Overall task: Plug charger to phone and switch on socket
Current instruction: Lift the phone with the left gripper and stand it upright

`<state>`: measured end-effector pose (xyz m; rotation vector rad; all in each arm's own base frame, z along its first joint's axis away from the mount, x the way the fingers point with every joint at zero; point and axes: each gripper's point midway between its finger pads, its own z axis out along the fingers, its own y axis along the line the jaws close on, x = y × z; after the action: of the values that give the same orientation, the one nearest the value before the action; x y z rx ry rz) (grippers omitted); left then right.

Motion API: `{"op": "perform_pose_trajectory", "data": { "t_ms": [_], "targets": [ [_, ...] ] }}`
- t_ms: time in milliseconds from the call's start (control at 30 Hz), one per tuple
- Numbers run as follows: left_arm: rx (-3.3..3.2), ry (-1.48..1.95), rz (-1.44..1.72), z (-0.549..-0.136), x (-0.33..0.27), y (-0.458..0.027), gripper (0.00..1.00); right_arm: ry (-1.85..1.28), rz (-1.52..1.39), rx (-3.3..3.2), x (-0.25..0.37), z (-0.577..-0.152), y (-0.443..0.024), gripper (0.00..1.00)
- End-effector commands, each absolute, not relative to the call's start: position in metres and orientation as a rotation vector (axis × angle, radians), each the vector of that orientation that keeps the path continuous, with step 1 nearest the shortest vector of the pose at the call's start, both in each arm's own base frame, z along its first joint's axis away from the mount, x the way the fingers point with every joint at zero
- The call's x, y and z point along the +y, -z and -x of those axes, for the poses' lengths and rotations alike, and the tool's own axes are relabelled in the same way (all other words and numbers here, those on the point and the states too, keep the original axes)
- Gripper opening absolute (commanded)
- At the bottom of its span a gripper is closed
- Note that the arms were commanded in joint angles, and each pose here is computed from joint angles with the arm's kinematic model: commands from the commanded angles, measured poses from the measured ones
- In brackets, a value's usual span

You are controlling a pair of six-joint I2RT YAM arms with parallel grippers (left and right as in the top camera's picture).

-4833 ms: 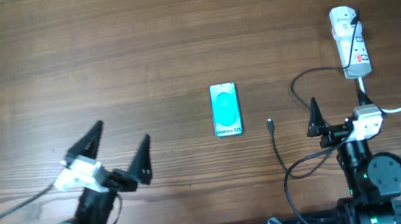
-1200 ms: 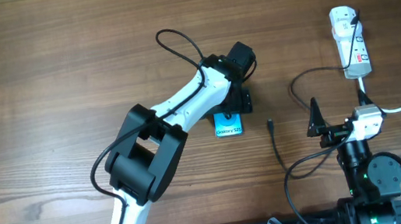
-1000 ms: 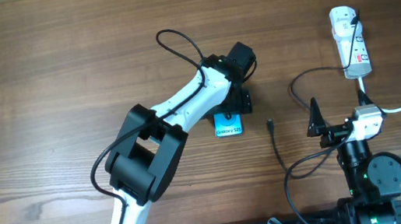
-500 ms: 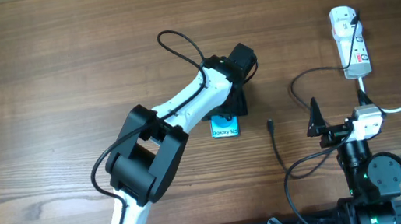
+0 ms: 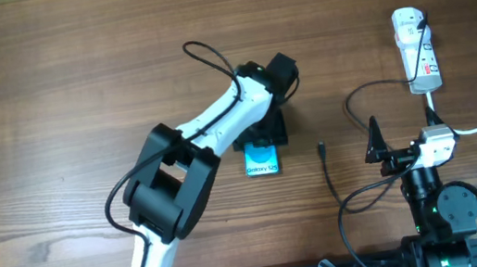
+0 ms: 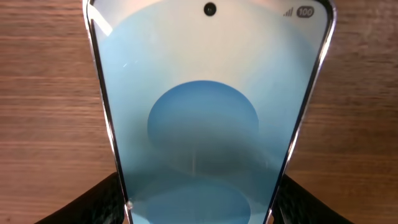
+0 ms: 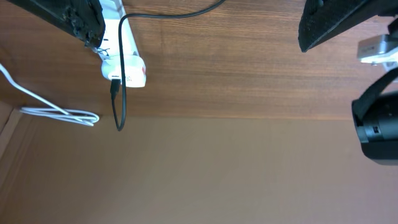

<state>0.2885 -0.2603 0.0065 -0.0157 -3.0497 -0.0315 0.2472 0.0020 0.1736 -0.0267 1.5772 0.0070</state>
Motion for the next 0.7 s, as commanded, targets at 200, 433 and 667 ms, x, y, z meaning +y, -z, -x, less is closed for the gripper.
{"op": "perform_pose_trajectory", "data": {
  "t_ms": [200, 433, 667],
  "targets": [
    [-2.771, -0.801, -0.104, -0.279, -0.296, -0.138, 0.6, -0.001, 0.038, 1.571, 0.003, -0.247, -0.175, 1.0],
    [-2.307, -1.497, -0.027, -0.281, -0.298, -0.242, 0.63, -0.001, 0.038, 1.571, 0.003, -0.247, -0.175, 1.0],
    [-2.025, -1.802, -0.117, -0.307, -0.264, -0.291, 0.64, -0.001, 0.038, 1.571, 0.003, -0.247, -0.175, 1.0]
  ]
}}
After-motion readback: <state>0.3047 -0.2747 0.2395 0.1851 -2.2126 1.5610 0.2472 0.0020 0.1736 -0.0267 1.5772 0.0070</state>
